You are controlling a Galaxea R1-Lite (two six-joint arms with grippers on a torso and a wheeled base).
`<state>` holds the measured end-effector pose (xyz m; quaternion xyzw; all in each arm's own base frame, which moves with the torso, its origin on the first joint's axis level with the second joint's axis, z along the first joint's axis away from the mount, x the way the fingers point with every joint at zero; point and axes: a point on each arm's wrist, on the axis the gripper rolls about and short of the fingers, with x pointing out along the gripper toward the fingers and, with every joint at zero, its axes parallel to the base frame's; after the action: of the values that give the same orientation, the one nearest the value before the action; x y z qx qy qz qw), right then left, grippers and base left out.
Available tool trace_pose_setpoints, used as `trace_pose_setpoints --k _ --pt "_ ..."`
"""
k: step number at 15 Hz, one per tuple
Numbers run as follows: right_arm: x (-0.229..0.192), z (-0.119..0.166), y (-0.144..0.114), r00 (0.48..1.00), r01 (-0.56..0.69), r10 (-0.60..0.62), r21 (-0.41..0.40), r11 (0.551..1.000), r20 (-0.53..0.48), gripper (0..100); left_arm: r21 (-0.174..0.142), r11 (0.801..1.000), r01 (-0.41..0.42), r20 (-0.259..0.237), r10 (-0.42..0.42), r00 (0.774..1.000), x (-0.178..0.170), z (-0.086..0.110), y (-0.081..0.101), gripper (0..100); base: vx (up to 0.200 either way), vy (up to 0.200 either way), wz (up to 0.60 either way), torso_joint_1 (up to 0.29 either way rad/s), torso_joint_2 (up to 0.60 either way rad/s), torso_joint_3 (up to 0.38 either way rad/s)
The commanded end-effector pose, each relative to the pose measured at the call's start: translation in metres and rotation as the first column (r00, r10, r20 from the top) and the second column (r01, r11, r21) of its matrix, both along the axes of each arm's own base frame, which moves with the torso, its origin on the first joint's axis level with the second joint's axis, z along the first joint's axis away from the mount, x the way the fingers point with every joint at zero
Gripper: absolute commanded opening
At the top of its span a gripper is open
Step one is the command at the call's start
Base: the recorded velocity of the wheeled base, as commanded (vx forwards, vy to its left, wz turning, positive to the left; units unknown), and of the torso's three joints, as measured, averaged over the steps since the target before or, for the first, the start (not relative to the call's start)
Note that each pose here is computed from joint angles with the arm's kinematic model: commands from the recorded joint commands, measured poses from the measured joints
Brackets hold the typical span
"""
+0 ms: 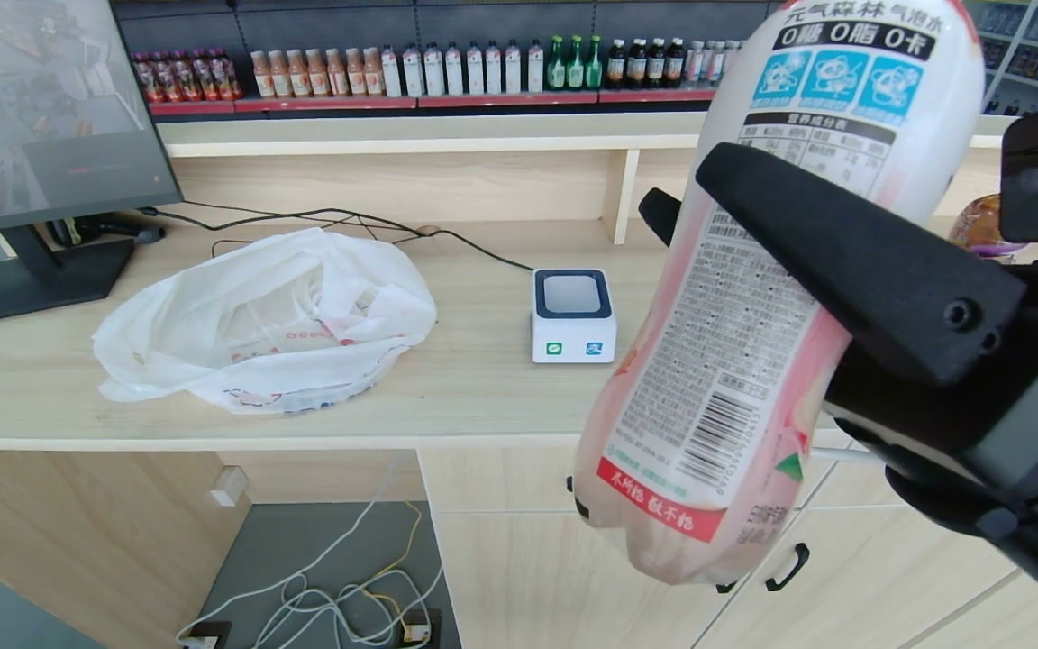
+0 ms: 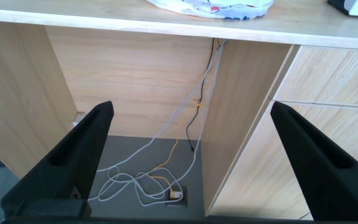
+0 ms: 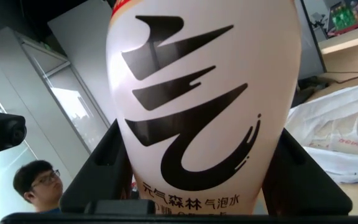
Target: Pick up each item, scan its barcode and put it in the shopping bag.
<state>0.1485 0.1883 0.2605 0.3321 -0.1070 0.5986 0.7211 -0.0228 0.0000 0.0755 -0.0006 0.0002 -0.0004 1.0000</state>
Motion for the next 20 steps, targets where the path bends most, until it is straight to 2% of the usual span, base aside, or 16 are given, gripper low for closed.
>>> trace_pose_setpoints --k 1,7,11,14,17,20 --pt "-0.001 -0.002 0.002 1.000 -0.002 0.002 -0.009 1.000 0.006 0 0.000 1.000 0.001 0.000 -0.001 1.000 0.000 0.000 0.000 100 0.000 0.000 0.00 0.000 0.00 0.000" --pt "-0.003 -0.007 0.000 1.000 0.000 0.000 -0.025 1.000 -0.004 0 0.001 1.000 -0.001 0.000 0.001 1.000 0.000 0.000 0.000 100 0.000 0.000 0.00 0.000 0.00 0.000" --pt "-0.010 0.002 -0.010 1.000 -0.001 0.002 -0.003 1.000 0.030 0 0.000 1.000 0.001 0.000 -0.001 1.000 0.000 0.000 0.000 100 0.000 0.000 0.00 0.000 0.00 0.000" --pt "-0.013 -0.011 -0.015 0.998 0.007 -0.003 -0.068 0.998 0.063 0 0.000 1.000 0.001 0.000 -0.001 1.000 0.000 0.000 0.000 100 0.000 0.000 0.00 0.000 0.00 0.000" --pt "-0.008 -0.040 -0.019 0.987 0.105 -0.077 -0.207 0.973 0.140 0 0.001 1.000 0.001 0.000 -0.001 1.000 0.000 0.000 0.000 100 0.000 0.000 0.00 0.000 0.00 0.000" --pt "-0.001 -0.055 -0.033 0.956 0.246 -0.187 -0.276 0.929 0.225 0 0.000 1.000 0.001 0.000 -0.001 1.000 0.000 0.000 0.000 100 0.000 0.000 0.00 0.000 0.00 0.000"
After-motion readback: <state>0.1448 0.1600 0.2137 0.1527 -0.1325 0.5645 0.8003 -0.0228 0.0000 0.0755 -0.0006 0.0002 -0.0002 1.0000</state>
